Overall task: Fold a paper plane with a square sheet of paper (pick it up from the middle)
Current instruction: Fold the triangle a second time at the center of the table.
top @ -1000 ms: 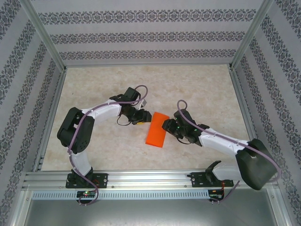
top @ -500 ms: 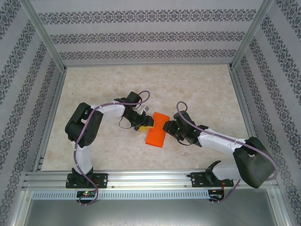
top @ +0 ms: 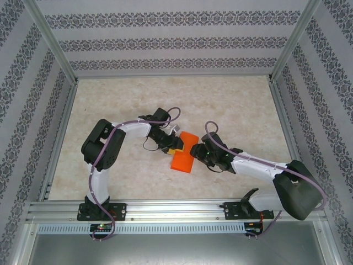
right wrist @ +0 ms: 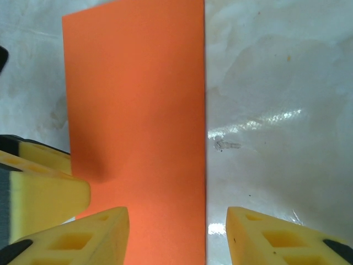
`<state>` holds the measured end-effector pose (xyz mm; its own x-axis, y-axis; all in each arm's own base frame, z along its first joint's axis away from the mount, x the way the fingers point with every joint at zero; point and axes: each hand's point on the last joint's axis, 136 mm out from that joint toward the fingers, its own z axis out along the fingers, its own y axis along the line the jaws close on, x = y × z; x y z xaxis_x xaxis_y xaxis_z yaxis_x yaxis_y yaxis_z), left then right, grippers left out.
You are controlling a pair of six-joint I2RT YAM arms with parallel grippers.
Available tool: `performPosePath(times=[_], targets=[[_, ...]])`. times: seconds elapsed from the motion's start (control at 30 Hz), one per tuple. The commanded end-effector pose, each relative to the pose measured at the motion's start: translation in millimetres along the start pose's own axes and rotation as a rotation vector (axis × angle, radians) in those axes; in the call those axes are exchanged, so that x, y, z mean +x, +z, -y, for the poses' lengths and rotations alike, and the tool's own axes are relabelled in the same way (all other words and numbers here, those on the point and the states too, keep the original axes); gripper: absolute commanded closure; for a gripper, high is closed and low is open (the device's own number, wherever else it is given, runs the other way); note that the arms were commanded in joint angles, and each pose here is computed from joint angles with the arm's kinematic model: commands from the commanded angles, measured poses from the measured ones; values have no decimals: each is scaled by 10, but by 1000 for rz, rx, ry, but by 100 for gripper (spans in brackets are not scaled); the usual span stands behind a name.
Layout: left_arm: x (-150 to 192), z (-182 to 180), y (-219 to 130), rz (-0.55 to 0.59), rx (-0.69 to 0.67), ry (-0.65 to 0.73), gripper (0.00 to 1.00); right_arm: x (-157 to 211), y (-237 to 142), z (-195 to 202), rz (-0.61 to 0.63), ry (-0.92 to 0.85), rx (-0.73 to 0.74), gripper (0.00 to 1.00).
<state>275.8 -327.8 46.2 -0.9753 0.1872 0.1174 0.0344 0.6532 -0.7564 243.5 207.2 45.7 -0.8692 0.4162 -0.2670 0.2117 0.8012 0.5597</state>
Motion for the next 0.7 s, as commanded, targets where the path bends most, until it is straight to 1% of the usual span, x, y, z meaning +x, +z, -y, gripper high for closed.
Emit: performPosePath(times=[0.0, 0.07, 0.17, 0.27, 0.37, 0.5, 0.6, 0.67], targets=[[-118, 150, 18, 21, 39, 45, 62, 0, 33, -28, 20, -2, 6, 49], [-163, 130, 19, 43, 25, 40, 64, 20, 36, -35, 21, -12, 8, 49], [-214, 156, 39, 44, 37, 38, 65, 23, 2, -52, 33, -36, 14, 47], [-270, 178, 46, 48, 41, 42, 65, 2, -78, -63, 65, -62, 25, 40], [-318, 194, 52, 53, 43, 47, 66, -31, -172, -44, 98, -66, 24, 35], [-352, 183, 71, 51, 44, 49, 75, -43, -272, -14, 120, -69, 14, 32], [-363, 188, 42, 58, 42, 51, 86, -29, -322, -54, 115, -86, -10, 30], [-366, 203, -3, 74, 34, 56, 88, -24, -355, -122, 113, -114, -38, 29]])
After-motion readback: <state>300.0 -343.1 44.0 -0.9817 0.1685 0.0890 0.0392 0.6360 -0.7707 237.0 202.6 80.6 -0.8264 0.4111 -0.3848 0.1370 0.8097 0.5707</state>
